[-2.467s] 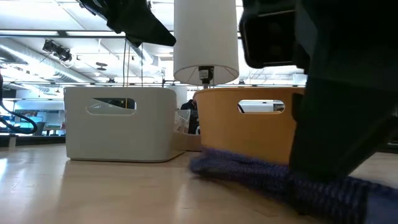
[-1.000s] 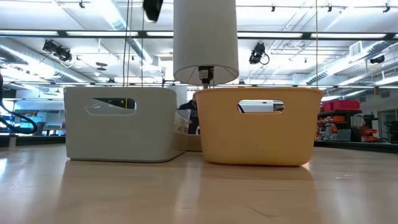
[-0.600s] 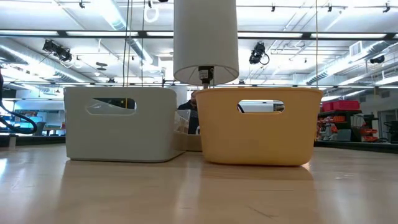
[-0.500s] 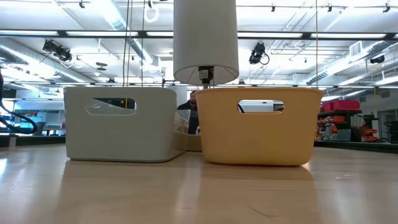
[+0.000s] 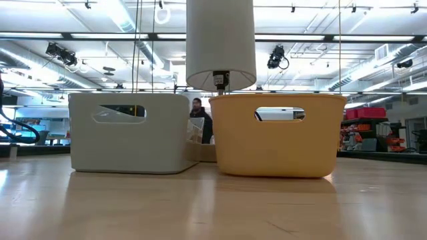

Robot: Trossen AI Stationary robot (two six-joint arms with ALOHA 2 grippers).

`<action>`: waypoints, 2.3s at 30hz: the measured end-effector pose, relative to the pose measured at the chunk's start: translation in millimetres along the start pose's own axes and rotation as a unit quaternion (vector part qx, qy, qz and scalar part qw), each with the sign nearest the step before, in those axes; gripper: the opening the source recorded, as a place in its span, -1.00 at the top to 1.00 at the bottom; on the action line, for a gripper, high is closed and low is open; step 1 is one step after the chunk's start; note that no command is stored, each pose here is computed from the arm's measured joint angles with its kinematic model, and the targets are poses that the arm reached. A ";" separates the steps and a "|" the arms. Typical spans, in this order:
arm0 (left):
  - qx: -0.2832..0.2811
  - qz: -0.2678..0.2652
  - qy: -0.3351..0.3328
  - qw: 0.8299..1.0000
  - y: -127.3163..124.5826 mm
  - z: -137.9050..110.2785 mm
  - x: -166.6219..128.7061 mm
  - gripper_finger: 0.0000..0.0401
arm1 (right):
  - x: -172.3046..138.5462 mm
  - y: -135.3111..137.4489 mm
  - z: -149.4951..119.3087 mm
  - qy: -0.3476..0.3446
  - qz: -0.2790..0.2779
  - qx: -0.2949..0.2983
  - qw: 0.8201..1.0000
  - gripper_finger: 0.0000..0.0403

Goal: Pick & Place USB Port
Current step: Put the purple charger cable into the gray bin

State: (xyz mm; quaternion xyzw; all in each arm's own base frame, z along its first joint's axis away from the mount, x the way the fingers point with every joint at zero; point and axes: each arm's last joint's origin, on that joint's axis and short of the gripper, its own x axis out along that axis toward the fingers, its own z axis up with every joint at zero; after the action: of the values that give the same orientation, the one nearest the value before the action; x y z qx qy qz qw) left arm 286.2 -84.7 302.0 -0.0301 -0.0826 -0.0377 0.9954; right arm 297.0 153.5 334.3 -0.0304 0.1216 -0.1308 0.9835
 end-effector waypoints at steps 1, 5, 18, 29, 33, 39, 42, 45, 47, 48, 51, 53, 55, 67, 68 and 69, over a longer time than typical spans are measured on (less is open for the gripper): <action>0.000 0.002 0.001 1.000 0.1 -0.2 0.0 0.13 | 2.8 0.1 0.0 -0.002 0.004 -0.001 1.000 1.00; 0.000 0.011 0.001 1.000 0.6 -0.3 0.0 0.12 | 12.2 0.1 0.2 -0.011 0.018 -0.005 1.000 1.00; -0.001 0.026 0.007 1.000 1.5 -1.4 0.0 0.29 | 36.0 -8.2 -6.8 0.002 0.029 -0.005 1.000 1.00; 0.001 0.057 0.043 0.997 4.8 -8.7 -0.2 0.88 | 37.0 -9.1 -13.0 0.031 0.046 -0.036 0.998 0.79; 0.008 0.077 0.063 0.995 6.4 -12.8 -0.8 0.89 | 35.1 -7.5 -17.7 0.051 0.056 -0.070 0.995 0.68; 0.003 0.127 0.116 0.985 11.5 -10.4 -13.7 0.89 | 27.9 -15.0 -18.9 0.081 0.047 -0.060 0.994 0.61; -0.025 0.140 0.162 0.976 13.9 -13.3 -22.7 0.89 | 21.1 -20.0 -18.2 0.098 0.043 -0.037 0.994 0.61; -0.054 0.156 0.213 0.963 15.7 -20.4 -31.2 0.89 | 17.1 -23.7 -17.3 0.105 0.035 -0.023 0.994 0.61; -0.076 0.167 0.241 0.953 16.6 -25.8 -35.1 0.89 | 16.5 -24.6 -17.0 0.107 0.033 -0.015 0.994 0.61; -0.083 0.169 0.256 0.948 16.9 -28.7 -36.9 0.89 | 16.2 -24.9 -16.8 0.107 0.033 -0.014 0.994 0.61; -0.108 0.162 0.296 0.935 16.7 -35.4 -41.4 0.89 | 15.9 -24.8 -16.6 0.106 0.033 -0.014 0.994 0.61; -0.129 0.152 0.318 0.927 16.0 -38.6 -43.7 0.89 | 15.7 -24.8 -16.8 0.107 0.033 -0.014 0.994 0.61; -0.147 0.137 0.335 0.921 14.9 -40.5 -45.2 0.89 | 15.8 -24.9 -16.8 0.107 0.033 -0.014 0.994 0.60; -0.178 0.163 0.403 0.883 21.8 -50.9 -55.3 0.89 | 15.8 -24.9 -17.0 0.108 0.033 -0.015 0.994 0.60; -0.182 0.163 0.407 0.880 22.4 -51.7 -55.3 0.89 | 15.8 -24.9 -17.0 0.108 0.033 -0.015 0.993 0.60; -0.190 0.166 0.408 0.878 22.8 -52.8 -54.8 0.89 | 15.8 -24.9 -17.0 0.108 0.033 -0.015 0.993 0.60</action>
State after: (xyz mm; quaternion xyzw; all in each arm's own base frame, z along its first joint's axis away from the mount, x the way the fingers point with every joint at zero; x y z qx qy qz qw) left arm 242.7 -61.7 239.6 -0.2140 0.3454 0.1039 0.9078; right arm 301.3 124.8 316.4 -0.0270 0.2302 -0.0992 0.9677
